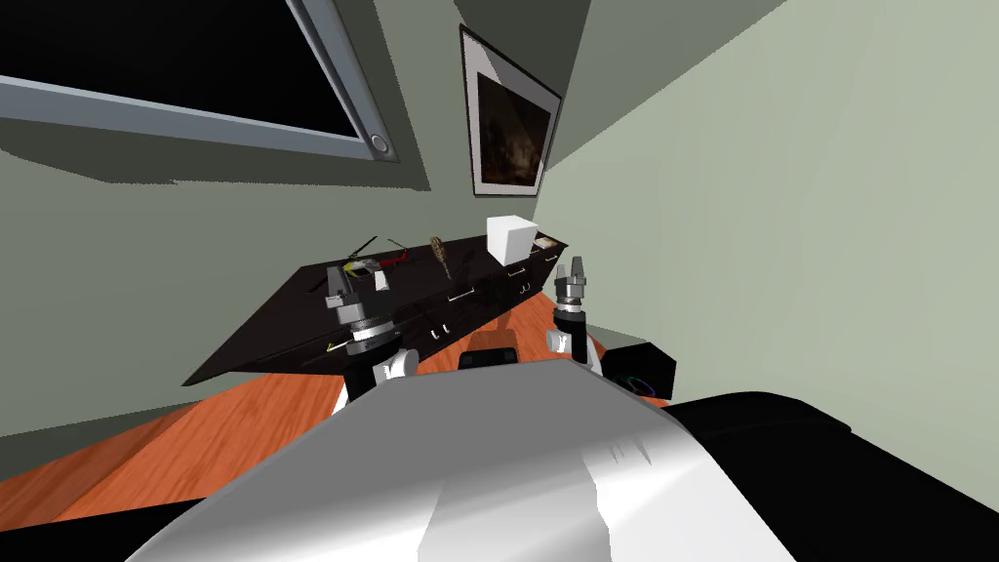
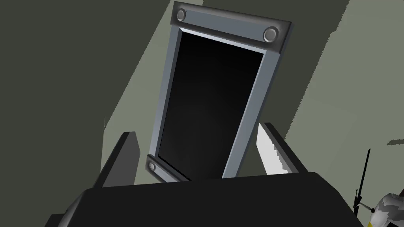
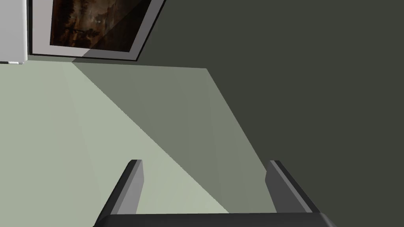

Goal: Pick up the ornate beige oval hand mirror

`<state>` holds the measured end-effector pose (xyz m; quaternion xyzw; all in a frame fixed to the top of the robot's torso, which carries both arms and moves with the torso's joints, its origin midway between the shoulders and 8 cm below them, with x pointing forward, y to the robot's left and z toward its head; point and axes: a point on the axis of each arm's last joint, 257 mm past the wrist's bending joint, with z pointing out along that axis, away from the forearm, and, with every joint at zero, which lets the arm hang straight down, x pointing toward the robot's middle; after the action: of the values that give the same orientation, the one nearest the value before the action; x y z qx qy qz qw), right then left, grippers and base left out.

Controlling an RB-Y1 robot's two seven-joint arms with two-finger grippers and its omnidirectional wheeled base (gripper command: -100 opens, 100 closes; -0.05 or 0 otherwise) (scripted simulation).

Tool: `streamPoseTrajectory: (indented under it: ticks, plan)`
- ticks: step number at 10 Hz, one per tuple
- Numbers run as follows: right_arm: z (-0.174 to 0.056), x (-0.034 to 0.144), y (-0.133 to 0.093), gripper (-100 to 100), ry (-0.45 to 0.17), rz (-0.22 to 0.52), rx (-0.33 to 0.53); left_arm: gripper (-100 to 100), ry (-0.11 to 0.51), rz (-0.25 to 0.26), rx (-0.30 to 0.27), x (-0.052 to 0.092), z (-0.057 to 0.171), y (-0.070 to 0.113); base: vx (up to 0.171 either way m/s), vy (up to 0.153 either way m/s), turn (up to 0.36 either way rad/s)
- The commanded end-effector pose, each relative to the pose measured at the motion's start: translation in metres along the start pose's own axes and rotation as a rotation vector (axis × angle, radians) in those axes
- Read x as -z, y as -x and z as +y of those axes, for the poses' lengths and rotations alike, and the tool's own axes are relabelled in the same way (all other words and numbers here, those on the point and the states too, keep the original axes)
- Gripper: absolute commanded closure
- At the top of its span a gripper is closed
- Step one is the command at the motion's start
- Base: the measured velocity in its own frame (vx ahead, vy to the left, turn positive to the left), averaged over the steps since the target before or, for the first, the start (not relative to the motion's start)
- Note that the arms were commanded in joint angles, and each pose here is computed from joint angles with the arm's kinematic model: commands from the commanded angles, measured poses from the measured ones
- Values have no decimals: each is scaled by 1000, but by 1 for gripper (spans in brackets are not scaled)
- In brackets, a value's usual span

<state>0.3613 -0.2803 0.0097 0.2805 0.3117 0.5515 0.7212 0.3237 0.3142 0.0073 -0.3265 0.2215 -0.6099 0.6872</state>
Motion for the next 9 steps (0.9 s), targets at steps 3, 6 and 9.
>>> streamPoseTrajectory:
  ticks: [3,6,9]
  plan:
    - [0,0,0,0,0,0,0,-100,11,61,6,-5,3,-10,-65,-26,57]
    - [0,0,0,0,0,0,0,-100,34,99,38,-10,10,-17,-141,-62,92]
    - [0,0,0,0,0,0,0,-100,75,113,100,-15,22,-21,-164,-114,107]
